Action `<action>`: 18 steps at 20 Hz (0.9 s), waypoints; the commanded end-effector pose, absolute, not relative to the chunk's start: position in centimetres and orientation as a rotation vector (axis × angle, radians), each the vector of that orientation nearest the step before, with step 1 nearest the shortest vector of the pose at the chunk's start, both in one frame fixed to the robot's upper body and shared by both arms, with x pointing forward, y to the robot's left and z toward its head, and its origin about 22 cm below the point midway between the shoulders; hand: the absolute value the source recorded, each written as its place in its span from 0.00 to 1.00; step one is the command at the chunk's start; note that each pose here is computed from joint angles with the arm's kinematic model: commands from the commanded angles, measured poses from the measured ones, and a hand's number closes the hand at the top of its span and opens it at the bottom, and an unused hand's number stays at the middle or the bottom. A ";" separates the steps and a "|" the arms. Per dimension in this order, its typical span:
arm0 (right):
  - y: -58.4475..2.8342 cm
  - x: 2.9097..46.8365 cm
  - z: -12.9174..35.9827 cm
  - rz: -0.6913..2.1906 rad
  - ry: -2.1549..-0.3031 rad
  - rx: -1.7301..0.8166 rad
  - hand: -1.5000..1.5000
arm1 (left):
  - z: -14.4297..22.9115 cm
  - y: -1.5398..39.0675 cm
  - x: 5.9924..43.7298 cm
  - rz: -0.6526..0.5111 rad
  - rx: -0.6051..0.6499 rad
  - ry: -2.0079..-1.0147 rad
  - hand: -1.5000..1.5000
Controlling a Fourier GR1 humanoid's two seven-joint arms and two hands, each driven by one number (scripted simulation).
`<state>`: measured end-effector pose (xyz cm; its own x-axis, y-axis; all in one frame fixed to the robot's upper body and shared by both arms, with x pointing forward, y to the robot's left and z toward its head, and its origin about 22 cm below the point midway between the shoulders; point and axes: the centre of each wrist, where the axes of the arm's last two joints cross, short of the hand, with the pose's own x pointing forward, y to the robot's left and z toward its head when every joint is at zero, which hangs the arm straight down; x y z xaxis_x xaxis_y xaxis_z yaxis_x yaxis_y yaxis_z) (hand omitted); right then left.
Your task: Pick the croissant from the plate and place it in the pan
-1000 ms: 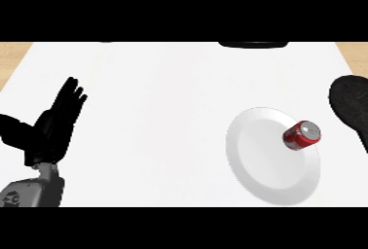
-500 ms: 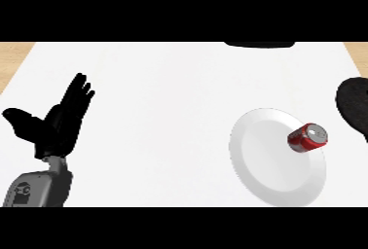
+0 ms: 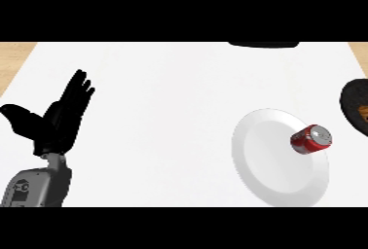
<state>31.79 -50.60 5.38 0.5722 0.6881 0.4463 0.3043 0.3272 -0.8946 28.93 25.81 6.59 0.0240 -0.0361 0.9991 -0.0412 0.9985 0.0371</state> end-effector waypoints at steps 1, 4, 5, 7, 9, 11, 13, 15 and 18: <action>-50.9 30.9 4.2 0.291 -1.031 -1.192 0.00 | 6.5 26.4 29.3 0.021 0.057 -1.543 0.50; -51.4 30.9 5.1 0.184 -1.168 -1.200 0.00 | 6.8 27.8 29.3 0.025 0.078 -1.534 0.50; -51.4 31.3 5.8 0.128 -1.212 -1.192 0.00 | 6.7 26.5 28.6 0.017 0.078 -1.530 0.50; -53.3 29.5 6.2 0.023 -1.289 -1.151 0.00 | 6.1 26.5 28.5 0.022 0.068 -1.519 0.50; -53.0 29.5 5.6 -0.087 -1.332 -1.104 0.00 | 5.9 27.0 28.5 0.020 0.085 -1.536 0.50; -55.6 27.7 7.8 -0.168 -1.391 -1.042 0.00 | 6.4 26.7 28.4 0.040 0.066 -1.521 0.50; -56.5 25.4 6.2 -0.250 -1.427 -0.989 0.00 | 6.4 27.0 28.2 0.046 0.092 -1.520 0.50; -58.3 21.8 5.3 -0.261 -1.472 -0.976 0.00 | 5.7 27.8 27.9 0.070 0.109 -1.521 0.50; -59.4 19.5 5.1 -0.286 -1.517 -0.894 0.00 | 5.6 27.9 27.3 0.037 0.096 -1.527 0.50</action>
